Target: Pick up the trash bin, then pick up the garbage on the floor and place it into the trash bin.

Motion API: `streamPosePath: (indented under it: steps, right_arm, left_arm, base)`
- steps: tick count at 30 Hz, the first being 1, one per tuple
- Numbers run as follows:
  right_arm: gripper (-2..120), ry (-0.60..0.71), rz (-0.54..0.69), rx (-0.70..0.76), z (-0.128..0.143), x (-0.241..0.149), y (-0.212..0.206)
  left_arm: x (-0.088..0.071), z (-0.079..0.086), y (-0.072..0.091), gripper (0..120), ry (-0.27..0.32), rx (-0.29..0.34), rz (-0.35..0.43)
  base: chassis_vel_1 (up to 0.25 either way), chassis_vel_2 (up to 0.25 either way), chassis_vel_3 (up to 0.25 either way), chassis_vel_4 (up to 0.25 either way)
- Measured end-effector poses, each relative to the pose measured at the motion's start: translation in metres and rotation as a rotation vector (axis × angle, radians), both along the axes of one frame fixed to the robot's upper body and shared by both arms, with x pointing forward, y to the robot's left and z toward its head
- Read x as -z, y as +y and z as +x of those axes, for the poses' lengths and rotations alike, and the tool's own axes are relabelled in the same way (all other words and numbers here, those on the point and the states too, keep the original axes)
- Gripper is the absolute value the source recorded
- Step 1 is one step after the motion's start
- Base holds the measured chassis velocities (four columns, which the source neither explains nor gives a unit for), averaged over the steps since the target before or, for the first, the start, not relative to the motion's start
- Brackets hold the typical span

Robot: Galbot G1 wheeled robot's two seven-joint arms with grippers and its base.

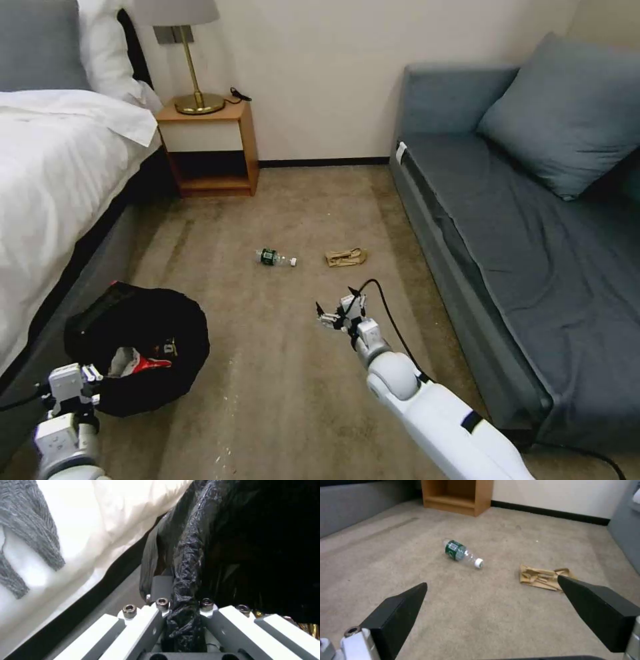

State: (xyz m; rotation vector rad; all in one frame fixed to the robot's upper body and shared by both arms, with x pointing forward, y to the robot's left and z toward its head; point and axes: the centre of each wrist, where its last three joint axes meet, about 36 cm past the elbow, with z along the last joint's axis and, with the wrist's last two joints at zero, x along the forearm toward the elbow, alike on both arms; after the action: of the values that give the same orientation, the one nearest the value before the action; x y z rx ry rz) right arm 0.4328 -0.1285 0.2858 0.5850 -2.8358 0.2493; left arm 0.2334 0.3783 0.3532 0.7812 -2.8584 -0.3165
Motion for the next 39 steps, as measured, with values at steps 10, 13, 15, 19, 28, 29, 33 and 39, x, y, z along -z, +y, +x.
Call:
streamPosePath:
  steps: [10,13,15,19,28,29,33,39]
  right_arm:
    - [100,0.003,0.039,0.009,-0.01,-0.006,-0.002]
    - [100,0.001,0.044,0.01,-0.013,-0.004,-0.004]
    - [100,-0.001,0.046,0.01,-0.013,-0.003,-0.005]
    - [100,-0.004,0.047,0.012,-0.014,-0.002,-0.007]
    - [100,0.002,0.049,0.011,-0.017,0.002,-0.002]
    - [100,0.002,0.049,0.011,-0.017,0.002,-0.002]
    - [100,0.004,0.05,0.01,-0.018,0.003,0.0]
    - [100,0.007,0.051,0.009,-0.017,0.005,0.002]
  left_arm:
    - [-0.004,-0.004,-0.003,2,-0.019,0.001,0.01]
    - [-0.003,-0.005,-0.003,2,-0.021,0.003,0.016]
    - [-0.002,-0.005,-0.003,2,-0.021,0.003,0.018]
    - [0.001,-0.007,-0.002,2,-0.02,0.001,0.022]
    - [0.011,-0.01,0.004,2,-0.013,-0.005,0.029]
    - [0.012,-0.011,0.004,2,-0.013,-0.006,0.03]
    - [0.013,-0.011,0.005,2,-0.012,-0.007,0.03]
    - [0.016,-0.012,0.007,2,-0.012,-0.008,0.032]
  base:
    - [0.0,0.0,0.0,0.0]
    - [0.0,0.0,0.0,0.0]
    - [0.0,0.0,0.0,0.0]
    - [0.0,0.0,0.0,0.0]
    - [0.0,0.0,0.0,0.0]
    - [0.0,0.0,0.0,0.0]
    - [0.0,0.0,0.0,0.0]
    - [0.0,0.0,0.0,0.0]
